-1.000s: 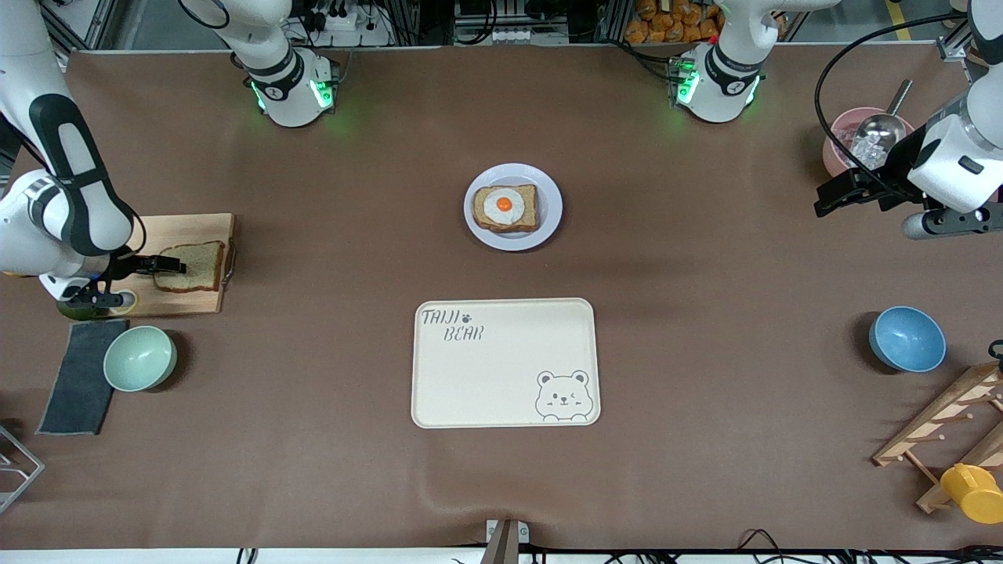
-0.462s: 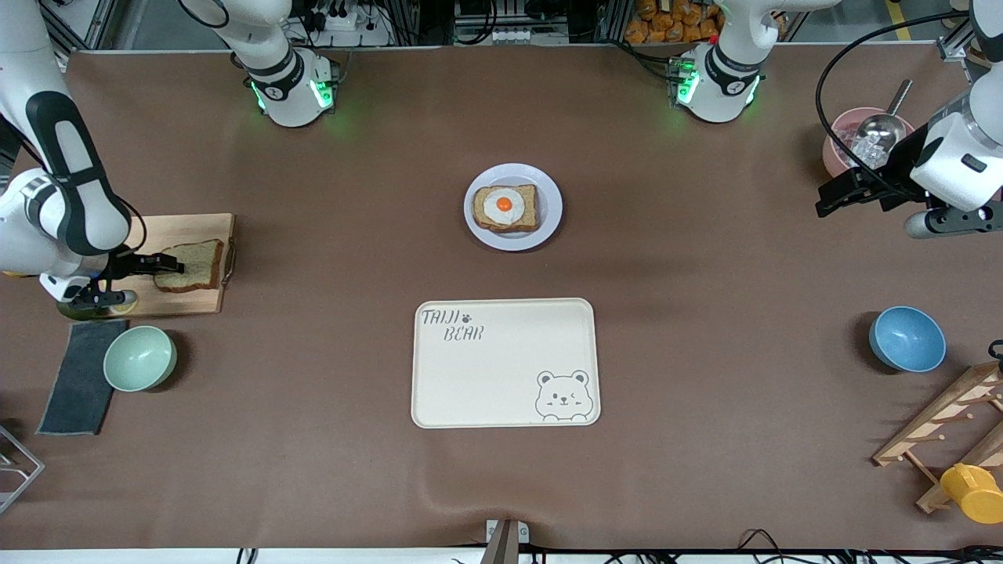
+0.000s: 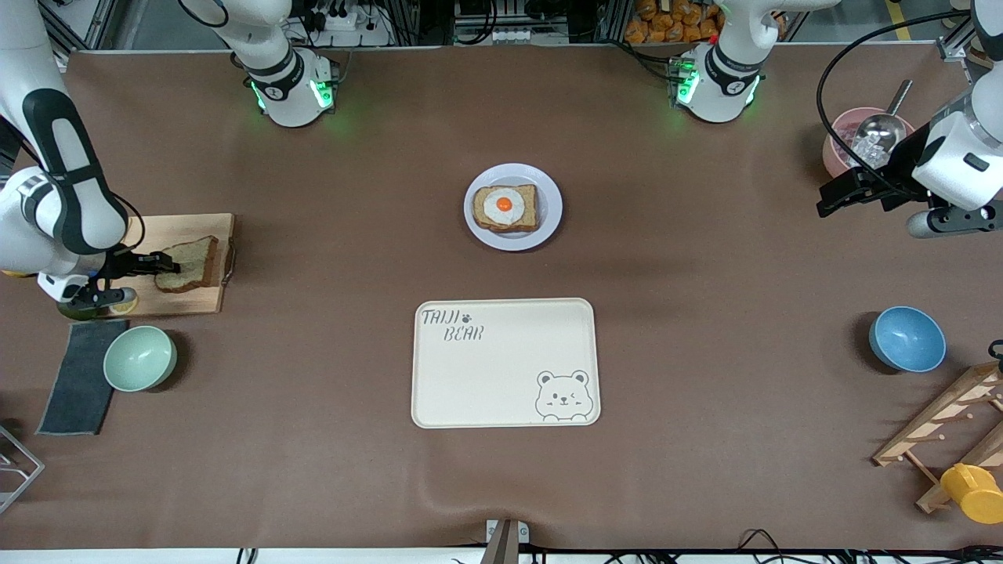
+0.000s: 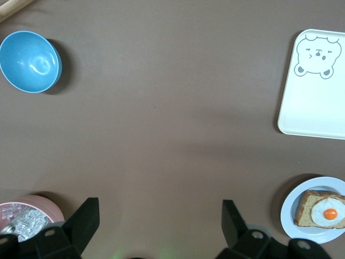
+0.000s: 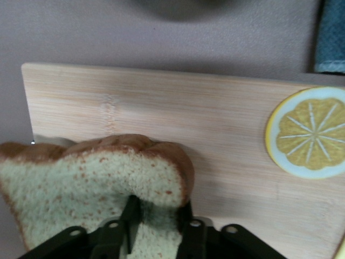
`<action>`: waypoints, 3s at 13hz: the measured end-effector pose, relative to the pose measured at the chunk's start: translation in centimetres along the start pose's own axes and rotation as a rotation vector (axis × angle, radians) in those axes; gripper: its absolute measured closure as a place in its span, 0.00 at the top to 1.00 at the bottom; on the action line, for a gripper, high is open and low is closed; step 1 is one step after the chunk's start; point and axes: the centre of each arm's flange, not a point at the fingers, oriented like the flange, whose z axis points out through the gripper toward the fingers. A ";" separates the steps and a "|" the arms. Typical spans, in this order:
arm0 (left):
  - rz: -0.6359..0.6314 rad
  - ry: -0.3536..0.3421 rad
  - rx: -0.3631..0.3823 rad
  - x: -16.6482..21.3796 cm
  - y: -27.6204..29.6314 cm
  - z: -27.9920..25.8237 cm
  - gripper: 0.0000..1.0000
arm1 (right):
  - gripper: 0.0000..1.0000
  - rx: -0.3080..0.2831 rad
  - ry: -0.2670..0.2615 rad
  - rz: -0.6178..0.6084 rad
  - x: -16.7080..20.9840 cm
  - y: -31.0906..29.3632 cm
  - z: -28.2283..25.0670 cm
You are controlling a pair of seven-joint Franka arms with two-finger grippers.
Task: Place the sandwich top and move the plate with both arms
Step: 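Grasp the bread slice with the right gripper and lift it, then carry the bread slice with the right gripper onto the egg toast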
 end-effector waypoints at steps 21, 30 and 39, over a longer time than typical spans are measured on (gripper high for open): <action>-0.007 0.005 -0.001 0.0 -0.4 -0.2 1.00 | 0.14 0.173 -0.026 -0.268 8.1 -14.9 -15.6; -0.009 0.005 -0.001 0.0 -0.5 -0.2 1.00 | 0.14 0.148 -0.135 -0.436 9.2 -49.8 -13.2; -0.009 0.009 -0.002 0.1 -0.5 -0.3 1.00 | 0.14 0.068 -0.062 -0.198 3.3 -67.4 -7.9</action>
